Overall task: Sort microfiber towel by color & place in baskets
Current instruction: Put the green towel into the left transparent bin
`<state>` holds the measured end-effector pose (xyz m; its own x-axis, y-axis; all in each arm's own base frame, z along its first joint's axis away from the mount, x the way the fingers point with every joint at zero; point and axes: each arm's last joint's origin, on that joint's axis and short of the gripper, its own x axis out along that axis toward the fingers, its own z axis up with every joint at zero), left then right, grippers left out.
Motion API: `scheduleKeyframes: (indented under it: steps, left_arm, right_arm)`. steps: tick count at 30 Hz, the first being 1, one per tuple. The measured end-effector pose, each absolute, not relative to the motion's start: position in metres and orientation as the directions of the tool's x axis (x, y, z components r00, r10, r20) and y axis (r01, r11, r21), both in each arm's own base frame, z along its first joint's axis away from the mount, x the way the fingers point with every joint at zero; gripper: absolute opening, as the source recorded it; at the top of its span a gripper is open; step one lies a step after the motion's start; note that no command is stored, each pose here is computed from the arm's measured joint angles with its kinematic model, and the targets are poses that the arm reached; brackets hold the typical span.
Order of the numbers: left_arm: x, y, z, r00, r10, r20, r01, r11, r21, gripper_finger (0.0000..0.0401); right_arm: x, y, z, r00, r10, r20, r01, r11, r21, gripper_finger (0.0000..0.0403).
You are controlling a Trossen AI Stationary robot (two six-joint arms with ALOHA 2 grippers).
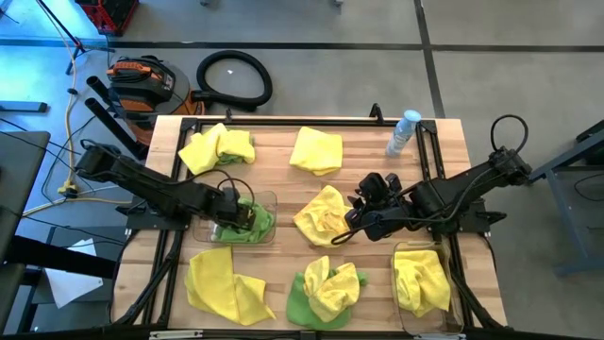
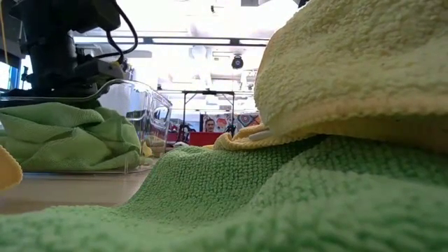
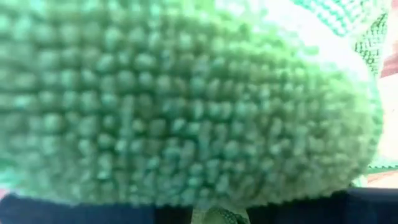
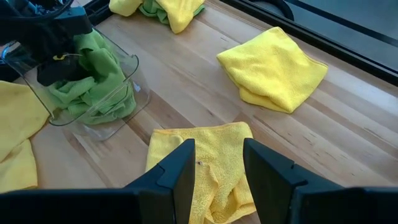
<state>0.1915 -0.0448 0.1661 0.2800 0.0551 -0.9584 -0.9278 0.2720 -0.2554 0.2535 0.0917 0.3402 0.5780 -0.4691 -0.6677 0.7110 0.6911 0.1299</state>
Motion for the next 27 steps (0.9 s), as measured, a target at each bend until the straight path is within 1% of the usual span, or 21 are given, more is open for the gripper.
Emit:
scheduleKeyframes:
  steps: [4,9,15,19,23,27]
  left_arm:
    - [0.188,-0.046,0.171,0.286,-0.012,-0.958,-0.927,0.248,-0.28,0.0105]
    - [0.185,-0.046,0.191,0.347,-0.046,-0.937,-0.91,0.224,-0.348,0.0105]
    - [0.181,-0.042,0.229,0.411,0.035,-0.911,-0.888,0.243,-0.391,0.0106]
    - [0.176,-0.039,0.245,0.394,0.114,-0.912,-0.9,0.249,-0.358,0.0106]
    - [0.178,-0.037,0.242,0.366,0.208,-0.907,-0.921,0.223,-0.32,0.0106]
    - [0.189,-0.039,0.228,0.295,0.238,-0.925,-0.944,0.224,-0.243,0.0106]
  right_arm:
    - [0.254,0.091,0.34,0.577,-0.471,-0.668,0.711,0.691,0.127,0.0131]
    - [0.255,0.087,0.34,0.568,-0.48,-0.668,0.723,0.679,0.127,0.0131]
    - [0.257,0.081,0.34,0.558,-0.484,-0.674,0.735,0.666,0.13,0.0131]
    - [0.258,0.078,0.34,0.552,-0.487,-0.677,0.731,0.673,0.113,0.0131]
    - [0.259,0.075,0.34,0.546,-0.489,-0.681,0.735,0.669,0.11,0.0131]
    - [0.26,0.072,0.34,0.54,-0.489,-0.684,0.737,0.668,0.104,0.0131]
